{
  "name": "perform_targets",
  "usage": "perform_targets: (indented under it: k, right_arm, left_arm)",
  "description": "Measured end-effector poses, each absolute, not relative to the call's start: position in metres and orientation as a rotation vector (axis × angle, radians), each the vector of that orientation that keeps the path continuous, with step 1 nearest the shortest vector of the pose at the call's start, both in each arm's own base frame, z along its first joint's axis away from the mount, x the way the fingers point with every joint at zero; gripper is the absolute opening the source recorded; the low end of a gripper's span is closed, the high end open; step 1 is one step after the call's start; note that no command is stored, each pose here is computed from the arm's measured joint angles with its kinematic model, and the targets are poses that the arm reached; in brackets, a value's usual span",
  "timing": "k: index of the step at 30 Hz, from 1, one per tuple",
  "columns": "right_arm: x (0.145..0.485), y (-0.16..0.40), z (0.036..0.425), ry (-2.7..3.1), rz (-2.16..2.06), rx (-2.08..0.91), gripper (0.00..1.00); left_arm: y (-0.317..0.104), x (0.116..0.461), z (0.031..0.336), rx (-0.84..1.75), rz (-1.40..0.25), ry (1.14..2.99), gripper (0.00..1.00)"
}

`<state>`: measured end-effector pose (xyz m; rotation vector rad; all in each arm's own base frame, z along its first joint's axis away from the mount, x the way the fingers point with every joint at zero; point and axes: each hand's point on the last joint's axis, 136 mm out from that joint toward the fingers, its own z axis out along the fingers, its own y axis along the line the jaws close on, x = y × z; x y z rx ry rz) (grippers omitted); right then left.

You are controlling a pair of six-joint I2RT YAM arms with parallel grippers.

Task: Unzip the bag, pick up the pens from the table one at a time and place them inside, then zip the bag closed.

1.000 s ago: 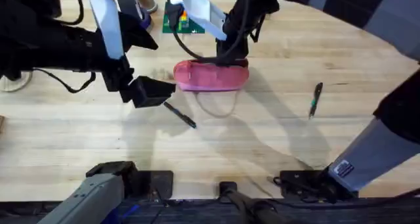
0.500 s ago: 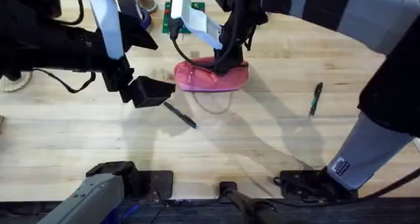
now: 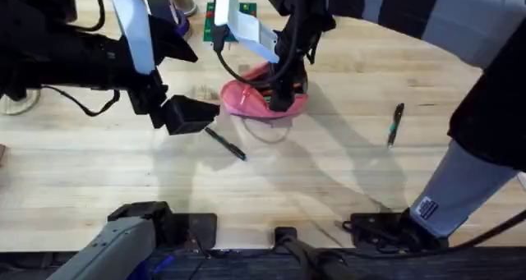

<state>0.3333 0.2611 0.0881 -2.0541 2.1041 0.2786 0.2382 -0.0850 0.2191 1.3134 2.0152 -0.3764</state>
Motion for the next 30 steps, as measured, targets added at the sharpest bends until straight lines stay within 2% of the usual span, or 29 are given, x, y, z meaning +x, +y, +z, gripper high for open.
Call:
perform_targets:
  k: [18,30]
  right_arm:
    - [0.328,0.257,0.093,2.120,0.285,-2.055,0.996]
    - [0.345,0.213,0.180,2.142,0.206,-1.738,0.996]
  left_arm:
    - [-0.085,0.238,0.219,1.313,-0.376,2.015,0.993]
    - [-0.085,0.238,0.219,1.313,-0.376,2.015,0.993]
